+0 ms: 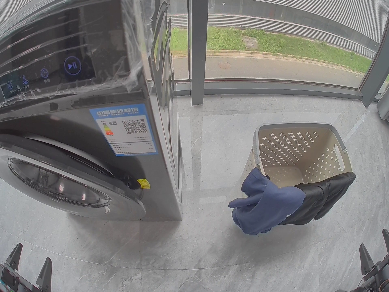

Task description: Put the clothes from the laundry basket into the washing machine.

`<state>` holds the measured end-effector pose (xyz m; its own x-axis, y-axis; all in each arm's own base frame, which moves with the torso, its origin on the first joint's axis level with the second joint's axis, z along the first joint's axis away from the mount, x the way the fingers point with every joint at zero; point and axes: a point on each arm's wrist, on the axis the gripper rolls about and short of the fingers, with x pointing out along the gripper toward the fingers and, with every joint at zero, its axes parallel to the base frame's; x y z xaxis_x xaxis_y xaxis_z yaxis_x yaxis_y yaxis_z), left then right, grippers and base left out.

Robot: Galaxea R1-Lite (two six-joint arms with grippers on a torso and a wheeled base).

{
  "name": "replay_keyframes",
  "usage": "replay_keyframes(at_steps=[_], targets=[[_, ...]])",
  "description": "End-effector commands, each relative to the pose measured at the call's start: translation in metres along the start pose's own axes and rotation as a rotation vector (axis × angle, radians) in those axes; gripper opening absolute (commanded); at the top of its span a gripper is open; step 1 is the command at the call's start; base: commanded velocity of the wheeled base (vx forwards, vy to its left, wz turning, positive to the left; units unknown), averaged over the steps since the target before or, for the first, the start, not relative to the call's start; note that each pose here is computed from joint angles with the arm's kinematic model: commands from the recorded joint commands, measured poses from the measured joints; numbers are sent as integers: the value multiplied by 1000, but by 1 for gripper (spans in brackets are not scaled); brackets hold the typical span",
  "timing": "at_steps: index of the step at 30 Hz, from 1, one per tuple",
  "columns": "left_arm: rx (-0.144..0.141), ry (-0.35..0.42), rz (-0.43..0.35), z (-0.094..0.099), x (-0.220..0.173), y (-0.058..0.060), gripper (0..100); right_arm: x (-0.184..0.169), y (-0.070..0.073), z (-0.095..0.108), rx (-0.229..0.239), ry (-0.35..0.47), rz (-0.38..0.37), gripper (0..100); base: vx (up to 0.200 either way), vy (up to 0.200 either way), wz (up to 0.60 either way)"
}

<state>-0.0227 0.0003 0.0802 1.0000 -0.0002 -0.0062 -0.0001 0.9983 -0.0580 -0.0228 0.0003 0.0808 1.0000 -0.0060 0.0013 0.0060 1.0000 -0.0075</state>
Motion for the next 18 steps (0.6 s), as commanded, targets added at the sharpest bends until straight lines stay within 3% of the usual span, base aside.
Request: replay_keyframes(at_steps=[1, 18], targets=[[0, -2, 0, -5, 0, 0, 100, 0, 0, -5, 0, 1, -2, 100, 0, 200, 0], [0, -2, 0, -5, 0, 0, 100, 0, 0, -5, 0, 1, 0, 100, 0, 24, 0]])
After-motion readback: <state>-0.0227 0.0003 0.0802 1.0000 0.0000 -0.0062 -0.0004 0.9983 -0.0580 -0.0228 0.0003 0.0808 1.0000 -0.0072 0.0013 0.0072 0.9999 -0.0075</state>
